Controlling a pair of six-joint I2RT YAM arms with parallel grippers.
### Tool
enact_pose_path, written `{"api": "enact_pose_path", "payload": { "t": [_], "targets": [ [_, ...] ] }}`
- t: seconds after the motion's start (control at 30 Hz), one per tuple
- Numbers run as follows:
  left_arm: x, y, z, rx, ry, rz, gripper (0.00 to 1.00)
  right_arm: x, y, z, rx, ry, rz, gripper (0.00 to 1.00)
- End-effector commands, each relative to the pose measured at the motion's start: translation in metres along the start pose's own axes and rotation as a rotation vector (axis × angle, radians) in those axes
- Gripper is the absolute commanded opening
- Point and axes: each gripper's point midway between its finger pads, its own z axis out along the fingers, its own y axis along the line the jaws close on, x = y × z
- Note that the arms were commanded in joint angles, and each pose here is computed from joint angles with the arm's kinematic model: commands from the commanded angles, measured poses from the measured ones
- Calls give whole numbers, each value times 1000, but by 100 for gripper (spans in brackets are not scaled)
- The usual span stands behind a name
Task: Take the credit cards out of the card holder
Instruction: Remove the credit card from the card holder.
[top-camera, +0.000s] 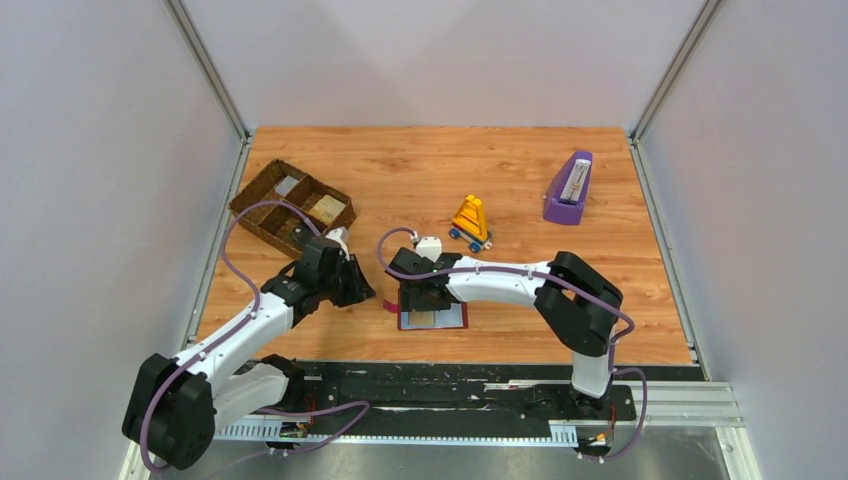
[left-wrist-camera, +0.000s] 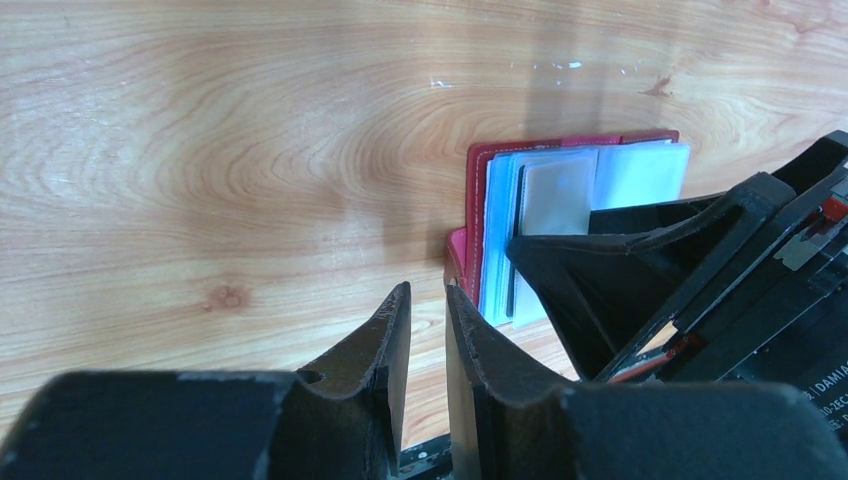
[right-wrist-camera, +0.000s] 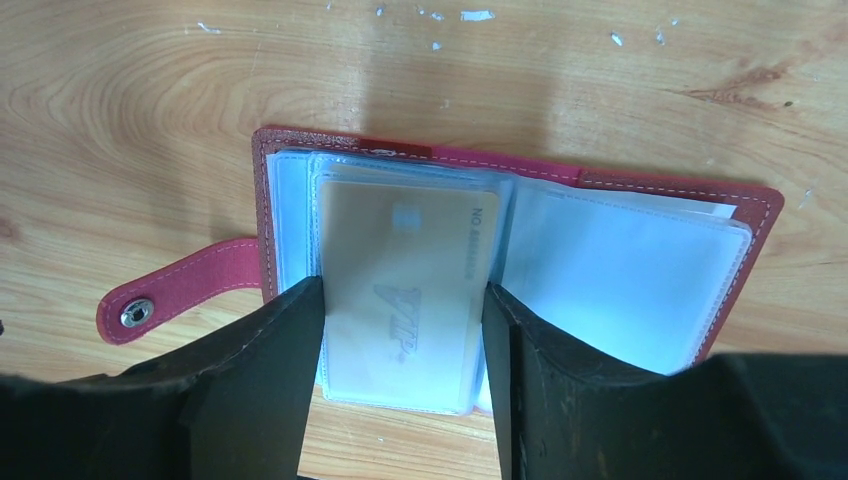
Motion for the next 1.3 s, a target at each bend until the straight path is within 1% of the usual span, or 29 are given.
{"api": "enact_pose_path", "payload": {
  "t": [0.0, 0.2, 0.37, 0.6, 0.7, 0.83, 1.0, 1.2, 1.27],
  "targets": [
    [-3, -9, -1, 47, -5, 16, 27, 0, 1, 3, -35, -38, 11, 50],
    [2, -18, 4, 104, 42, 31, 28, -12, 17, -15, -175, -88, 23, 49],
    [8, -28, 9, 164, 84, 38, 28, -13, 24, -21, -263, -81, 38, 50],
    [20, -48, 22, 306, 168, 28, 27, -13, 25, -34, -417, -89, 70, 49],
    [21, -52, 28, 332, 181, 15, 27, -16, 23, -37, -473, -100, 98, 49],
    [21, -56, 36, 350, 196, 5, 26, -14, 24, -45, -561, -81, 113, 49],
    [17, -66, 40, 387, 207, 0, 24, -16, 19, -48, -599, -80, 134, 48],
    [8, -70, 40, 369, 178, 25, 26, -19, 16, -50, -631, -79, 156, 48],
    [9, -72, 42, 373, 190, 24, 26, -19, 15, -48, -637, -78, 160, 48]
  ]
}}
